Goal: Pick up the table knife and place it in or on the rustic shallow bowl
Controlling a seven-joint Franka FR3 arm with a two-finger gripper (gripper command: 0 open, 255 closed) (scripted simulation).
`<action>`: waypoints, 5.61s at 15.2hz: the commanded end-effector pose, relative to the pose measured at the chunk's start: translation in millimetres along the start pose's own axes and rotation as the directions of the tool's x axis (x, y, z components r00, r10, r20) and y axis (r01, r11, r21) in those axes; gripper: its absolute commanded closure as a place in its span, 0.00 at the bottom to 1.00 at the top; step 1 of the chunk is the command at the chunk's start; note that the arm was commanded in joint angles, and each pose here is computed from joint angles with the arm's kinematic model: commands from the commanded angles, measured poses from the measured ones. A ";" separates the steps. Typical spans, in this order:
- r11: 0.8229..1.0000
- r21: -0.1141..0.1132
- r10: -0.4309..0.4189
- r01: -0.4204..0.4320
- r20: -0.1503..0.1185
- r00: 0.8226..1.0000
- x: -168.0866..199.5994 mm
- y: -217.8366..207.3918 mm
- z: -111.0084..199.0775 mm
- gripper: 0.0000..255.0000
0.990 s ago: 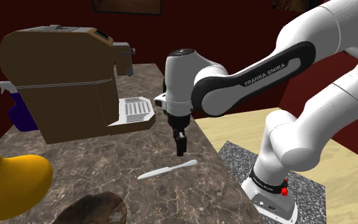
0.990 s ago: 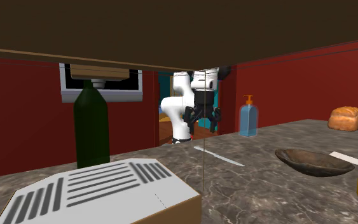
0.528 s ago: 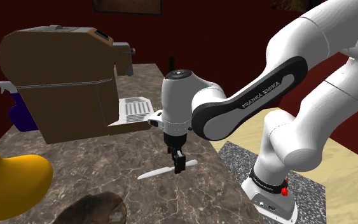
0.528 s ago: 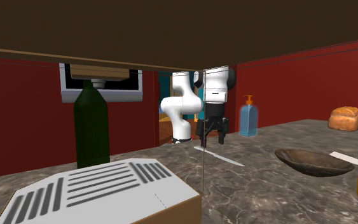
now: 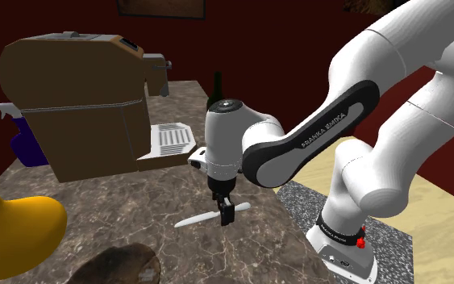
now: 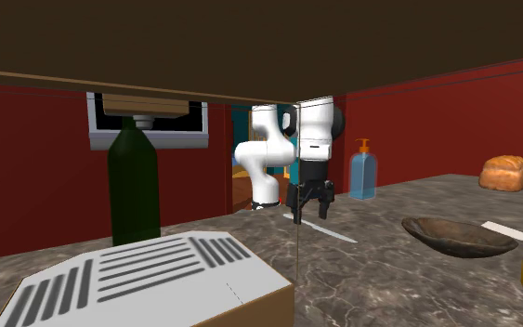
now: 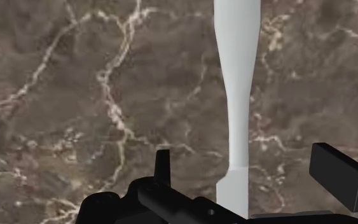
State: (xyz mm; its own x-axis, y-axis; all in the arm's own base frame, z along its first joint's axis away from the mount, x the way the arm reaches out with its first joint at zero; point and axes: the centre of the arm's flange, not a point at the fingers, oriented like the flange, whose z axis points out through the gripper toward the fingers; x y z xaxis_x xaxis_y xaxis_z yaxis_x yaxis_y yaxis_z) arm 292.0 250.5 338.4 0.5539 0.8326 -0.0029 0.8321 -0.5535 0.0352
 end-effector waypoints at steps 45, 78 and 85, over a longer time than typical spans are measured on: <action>1.000 0.000 0.000 0.000 0.000 1.000 92.8 -45.0 -127.7 1.00; 1.000 0.000 0.000 0.000 0.000 1.000 247.9 -129.9 -56.1 1.00; 1.000 0.000 0.000 0.000 0.000 1.000 247.9 -129.9 -56.1 0.00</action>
State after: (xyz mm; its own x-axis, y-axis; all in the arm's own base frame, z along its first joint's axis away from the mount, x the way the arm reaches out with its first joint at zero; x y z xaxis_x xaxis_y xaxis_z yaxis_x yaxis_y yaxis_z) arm 319.7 530.0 389.2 0.5539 0.8326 -0.0028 0.8321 -0.5535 0.0353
